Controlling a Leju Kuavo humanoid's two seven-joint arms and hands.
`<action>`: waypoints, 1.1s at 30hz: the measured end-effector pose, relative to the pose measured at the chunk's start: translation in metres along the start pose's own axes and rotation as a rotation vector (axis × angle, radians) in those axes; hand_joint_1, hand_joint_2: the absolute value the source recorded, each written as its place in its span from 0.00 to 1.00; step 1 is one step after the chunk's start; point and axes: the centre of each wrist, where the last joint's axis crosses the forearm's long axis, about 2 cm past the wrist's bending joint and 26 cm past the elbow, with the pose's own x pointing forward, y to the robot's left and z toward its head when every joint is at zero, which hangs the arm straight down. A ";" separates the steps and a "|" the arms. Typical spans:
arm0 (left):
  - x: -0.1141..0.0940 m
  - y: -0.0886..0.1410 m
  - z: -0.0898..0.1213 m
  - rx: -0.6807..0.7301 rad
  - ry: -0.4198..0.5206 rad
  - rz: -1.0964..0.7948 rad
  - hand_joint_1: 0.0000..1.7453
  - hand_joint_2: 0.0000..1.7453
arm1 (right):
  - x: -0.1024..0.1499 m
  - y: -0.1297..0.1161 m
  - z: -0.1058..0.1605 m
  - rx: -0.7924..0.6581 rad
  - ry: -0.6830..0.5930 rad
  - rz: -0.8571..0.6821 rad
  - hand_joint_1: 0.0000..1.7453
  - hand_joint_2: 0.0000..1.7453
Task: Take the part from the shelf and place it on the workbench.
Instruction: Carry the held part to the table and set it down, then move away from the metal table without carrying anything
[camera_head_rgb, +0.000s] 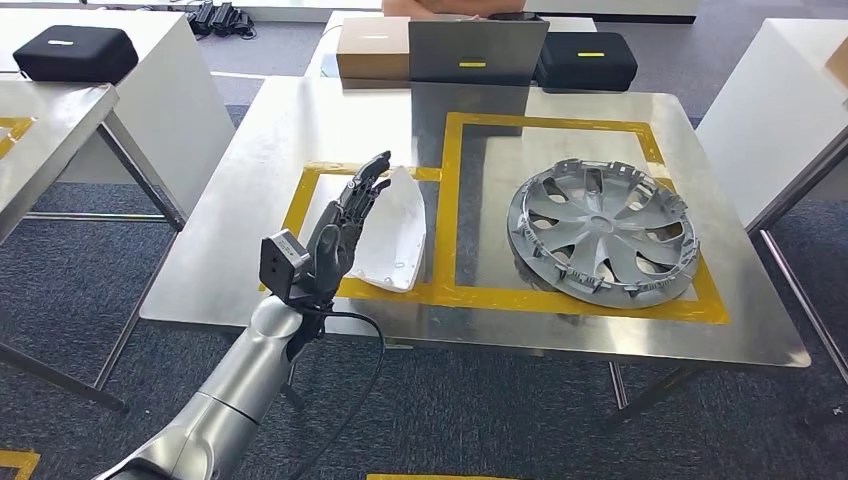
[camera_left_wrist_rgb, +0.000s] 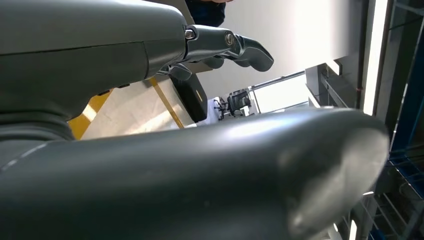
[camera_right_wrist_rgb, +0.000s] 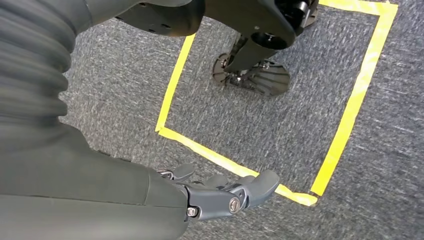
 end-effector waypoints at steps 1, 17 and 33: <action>0.001 0.001 0.002 0.000 -0.008 0.000 0.00 0.00 | -0.001 0.000 0.001 -0.007 0.002 -0.001 0.00 1.00; 0.016 0.002 0.041 0.009 -0.076 0.004 0.00 0.00 | -0.005 -0.002 0.002 -0.141 0.096 0.061 0.00 0.00; 0.019 0.005 0.061 -0.001 -0.073 0.001 0.00 0.00 | -0.003 -0.005 0.001 -0.157 0.102 0.035 0.00 0.00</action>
